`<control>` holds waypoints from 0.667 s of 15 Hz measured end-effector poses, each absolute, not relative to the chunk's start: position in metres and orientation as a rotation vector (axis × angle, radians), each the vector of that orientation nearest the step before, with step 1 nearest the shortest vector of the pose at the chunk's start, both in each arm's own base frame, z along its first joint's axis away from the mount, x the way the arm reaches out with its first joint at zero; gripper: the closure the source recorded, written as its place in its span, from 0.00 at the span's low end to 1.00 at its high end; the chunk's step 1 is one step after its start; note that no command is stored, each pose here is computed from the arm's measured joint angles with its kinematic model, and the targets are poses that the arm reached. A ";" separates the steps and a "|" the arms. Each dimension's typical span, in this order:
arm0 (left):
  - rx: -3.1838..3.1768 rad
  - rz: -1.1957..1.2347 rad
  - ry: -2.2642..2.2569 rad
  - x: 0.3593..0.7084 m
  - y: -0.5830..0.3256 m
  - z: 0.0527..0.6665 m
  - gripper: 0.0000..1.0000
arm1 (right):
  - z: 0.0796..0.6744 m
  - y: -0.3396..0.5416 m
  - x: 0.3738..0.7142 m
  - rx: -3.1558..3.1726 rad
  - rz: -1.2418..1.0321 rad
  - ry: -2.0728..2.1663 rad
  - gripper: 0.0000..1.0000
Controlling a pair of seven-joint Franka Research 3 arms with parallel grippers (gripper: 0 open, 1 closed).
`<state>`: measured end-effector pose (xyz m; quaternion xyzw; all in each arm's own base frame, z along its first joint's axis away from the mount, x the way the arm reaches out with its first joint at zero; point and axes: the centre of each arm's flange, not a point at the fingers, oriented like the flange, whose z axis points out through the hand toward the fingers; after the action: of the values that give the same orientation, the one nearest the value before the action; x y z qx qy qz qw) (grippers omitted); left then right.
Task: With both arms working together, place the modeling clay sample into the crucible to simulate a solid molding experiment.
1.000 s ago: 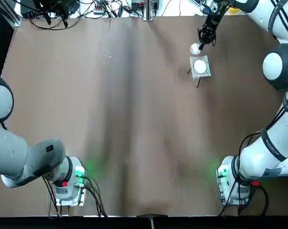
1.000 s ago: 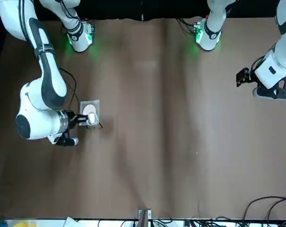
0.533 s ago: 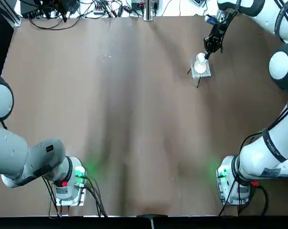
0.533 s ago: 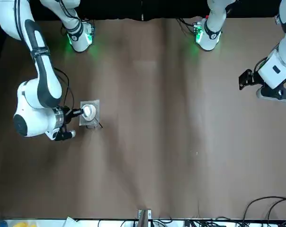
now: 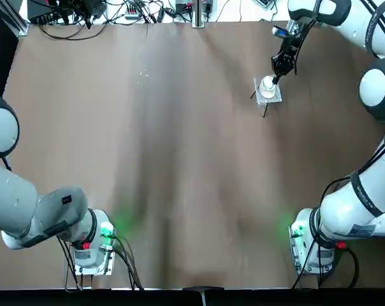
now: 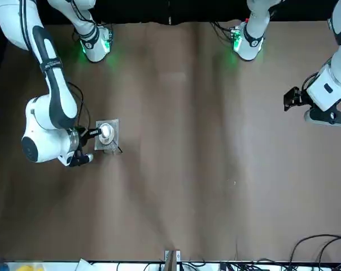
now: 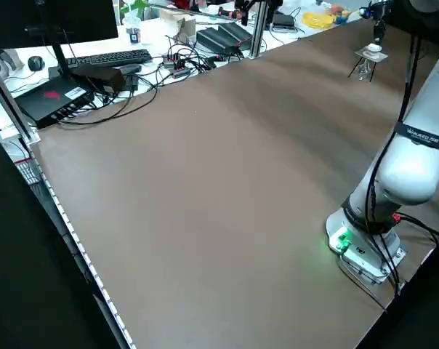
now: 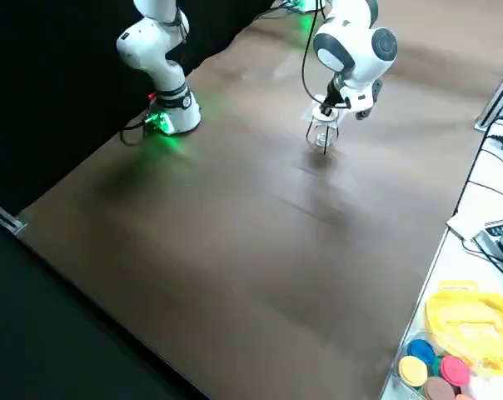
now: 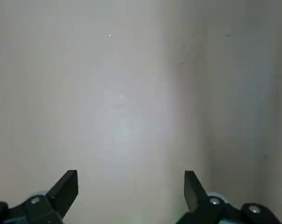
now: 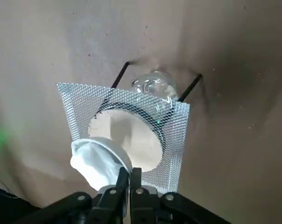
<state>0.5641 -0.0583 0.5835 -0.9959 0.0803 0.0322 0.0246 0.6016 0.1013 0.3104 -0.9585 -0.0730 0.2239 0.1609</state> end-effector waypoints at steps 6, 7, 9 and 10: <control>-3.070 0.109 0.233 0.559 -0.056 0.587 0.00 | 0.309 0.101 0.602 -2.739 0.634 -0.206 0.96; -3.070 0.105 0.231 0.557 -0.055 0.589 0.00 | 0.308 0.101 0.601 -2.739 0.636 -0.205 0.96; -3.070 0.099 0.231 0.556 -0.055 0.591 0.00 | 0.307 0.100 0.601 -2.738 0.640 -0.204 0.96; -3.074 0.099 0.231 0.556 -0.055 0.591 0.00 | 0.305 0.100 0.600 -2.737 0.645 -0.204 0.96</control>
<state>0.5562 -0.0552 0.5912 -0.9963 0.0749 0.0320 0.0285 0.6003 0.1004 0.3051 -0.9583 -0.0714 0.2257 0.1603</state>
